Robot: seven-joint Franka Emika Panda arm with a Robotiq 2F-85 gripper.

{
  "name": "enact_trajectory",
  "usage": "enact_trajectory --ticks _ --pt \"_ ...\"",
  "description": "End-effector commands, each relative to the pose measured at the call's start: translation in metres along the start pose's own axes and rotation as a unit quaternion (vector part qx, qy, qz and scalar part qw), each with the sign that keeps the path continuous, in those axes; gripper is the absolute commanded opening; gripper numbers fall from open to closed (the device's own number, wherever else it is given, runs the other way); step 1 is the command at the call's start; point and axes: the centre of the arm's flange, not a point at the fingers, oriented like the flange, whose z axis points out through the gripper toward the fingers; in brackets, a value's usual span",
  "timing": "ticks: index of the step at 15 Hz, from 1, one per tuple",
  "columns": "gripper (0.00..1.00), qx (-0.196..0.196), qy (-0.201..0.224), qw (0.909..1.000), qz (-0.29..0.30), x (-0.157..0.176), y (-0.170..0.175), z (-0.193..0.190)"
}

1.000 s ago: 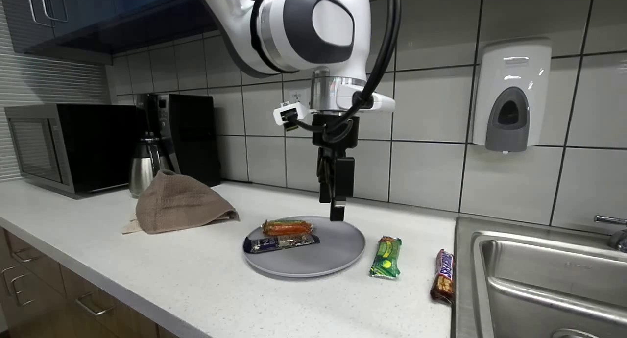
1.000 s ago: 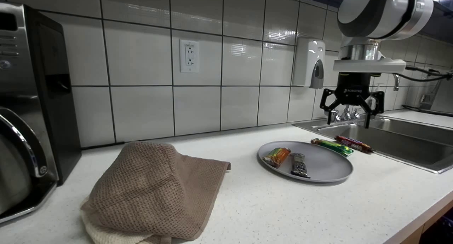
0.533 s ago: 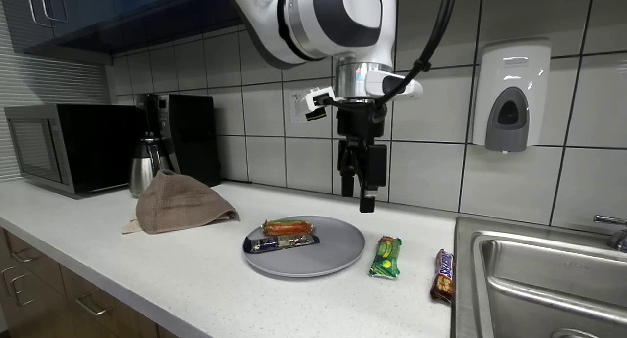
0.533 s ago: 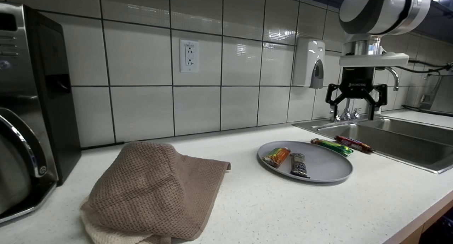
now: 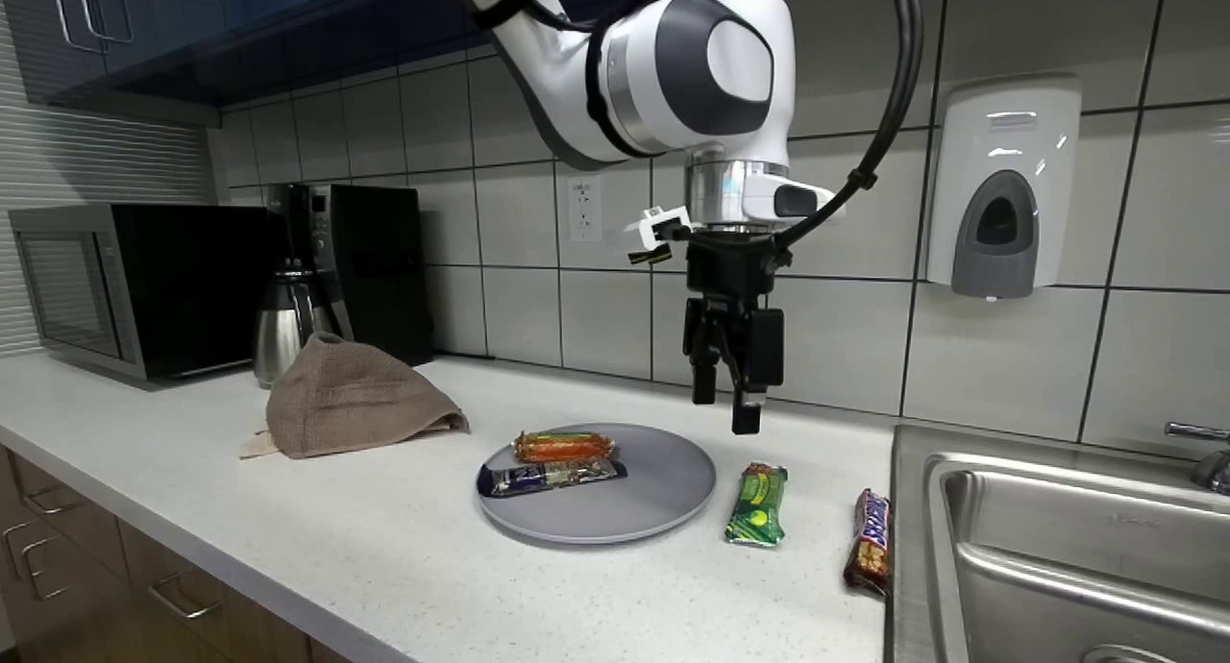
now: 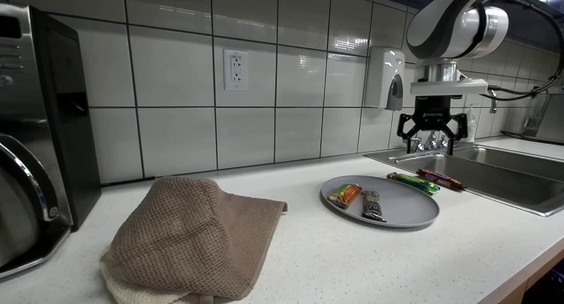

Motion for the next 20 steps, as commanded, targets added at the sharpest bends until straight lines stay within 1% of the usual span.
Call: enact_trajectory --ticks 1,11,16,20 --pt "1.00 0.000 0.000 1.0000 0.000 0.000 0.000 0.000" --pt "1.00 -0.001 0.003 1.0000 -0.001 -0.001 -0.001 0.000" --pt "1.00 -0.010 0.005 0.9998 -0.018 -0.004 -0.004 0.006" --pt "1.00 -0.023 0.006 0.9991 -0.036 0.003 -0.002 0.012"
